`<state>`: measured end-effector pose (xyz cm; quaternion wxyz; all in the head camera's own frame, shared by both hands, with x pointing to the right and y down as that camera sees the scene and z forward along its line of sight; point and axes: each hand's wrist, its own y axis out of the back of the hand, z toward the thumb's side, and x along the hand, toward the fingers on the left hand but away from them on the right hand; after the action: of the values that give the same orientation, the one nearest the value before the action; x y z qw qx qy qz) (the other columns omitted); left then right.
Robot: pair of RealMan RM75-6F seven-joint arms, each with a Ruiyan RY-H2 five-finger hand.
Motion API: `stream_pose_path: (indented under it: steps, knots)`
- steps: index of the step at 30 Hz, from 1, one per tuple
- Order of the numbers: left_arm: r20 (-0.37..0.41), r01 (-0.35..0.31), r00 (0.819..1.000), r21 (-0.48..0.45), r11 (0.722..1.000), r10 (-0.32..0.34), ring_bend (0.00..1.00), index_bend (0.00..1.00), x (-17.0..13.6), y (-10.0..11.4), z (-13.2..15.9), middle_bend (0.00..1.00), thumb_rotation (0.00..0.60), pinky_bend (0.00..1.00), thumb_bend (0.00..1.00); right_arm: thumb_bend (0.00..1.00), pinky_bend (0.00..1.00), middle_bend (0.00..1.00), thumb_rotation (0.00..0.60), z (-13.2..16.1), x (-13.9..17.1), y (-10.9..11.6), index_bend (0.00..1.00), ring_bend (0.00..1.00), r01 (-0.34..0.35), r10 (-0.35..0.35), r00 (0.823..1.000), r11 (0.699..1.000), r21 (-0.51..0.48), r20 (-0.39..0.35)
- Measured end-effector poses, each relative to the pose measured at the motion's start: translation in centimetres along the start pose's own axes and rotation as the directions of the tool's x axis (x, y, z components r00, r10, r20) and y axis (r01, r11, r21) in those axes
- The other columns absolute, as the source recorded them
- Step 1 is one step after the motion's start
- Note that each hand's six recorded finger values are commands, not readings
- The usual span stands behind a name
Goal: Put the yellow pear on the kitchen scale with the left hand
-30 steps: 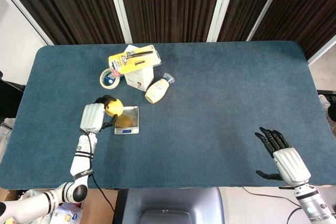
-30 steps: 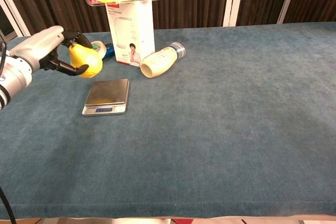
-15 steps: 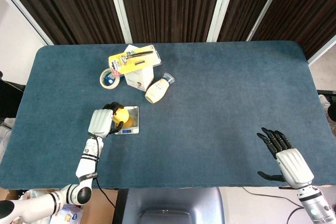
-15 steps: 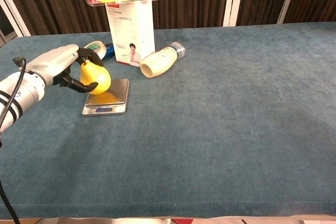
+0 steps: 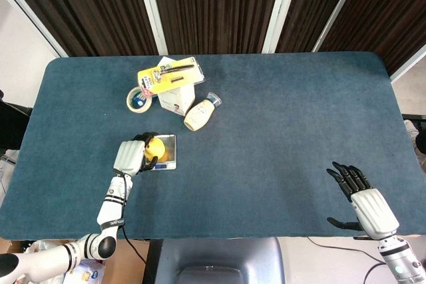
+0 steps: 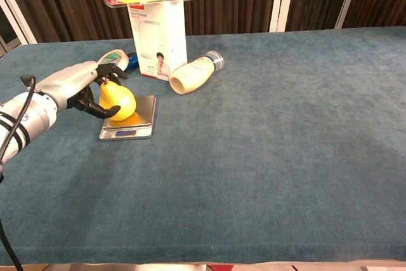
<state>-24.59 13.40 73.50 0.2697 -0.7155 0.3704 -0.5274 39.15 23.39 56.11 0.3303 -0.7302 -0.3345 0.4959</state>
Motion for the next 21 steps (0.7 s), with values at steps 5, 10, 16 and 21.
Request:
stream_pose_path:
  steps: [5, 10, 16, 21]
  knots:
    - [0.011, -0.019, 1.0, -0.009, 1.0, 0.02, 0.12, 0.04, 0.0, 0.4, 0.2, 0.17, 0.6, 0.29, 0.34, 0.16, 0.0, 0.0, 0.6, 0.0, 0.0, 0.0, 0.0, 0.0, -0.001, 0.001, 1.0, 1.0, 0.003, 0.0]
    - [0.019, -0.009, 1.0, -0.019, 1.0, 0.01, 0.06, 0.0, -0.2, 0.6, 0.3, 0.09, 0.6, 0.26, 0.33, 0.16, 0.0, 0.0, 0.6, 0.0, 0.0, 0.0, 0.0, 0.0, -0.002, 0.002, 1.0, 1.0, 0.005, -0.001]
    - [0.016, 0.009, 1.0, -0.011, 1.0, -0.009, 0.04, 0.0, -0.3, 0.4, 0.3, 0.08, 0.6, 0.25, 0.33, 0.16, 0.0, 0.0, 0.6, 0.0, 0.1, 0.1, 0.0, 0.0, 0.003, -0.003, 1.0, 1.0, 0.004, 0.0]
    - [0.034, -0.026, 0.999, -0.019, 0.999, 0.026, 0.02, 0.0, -0.5, 1.3, 0.6, 0.06, 0.6, 0.22, 0.33, 0.16, 0.0, 0.0, 0.6, -0.1, 0.1, 0.1, 0.0, 0.0, 0.003, -0.003, 1.0, 1.0, 0.002, 0.001]
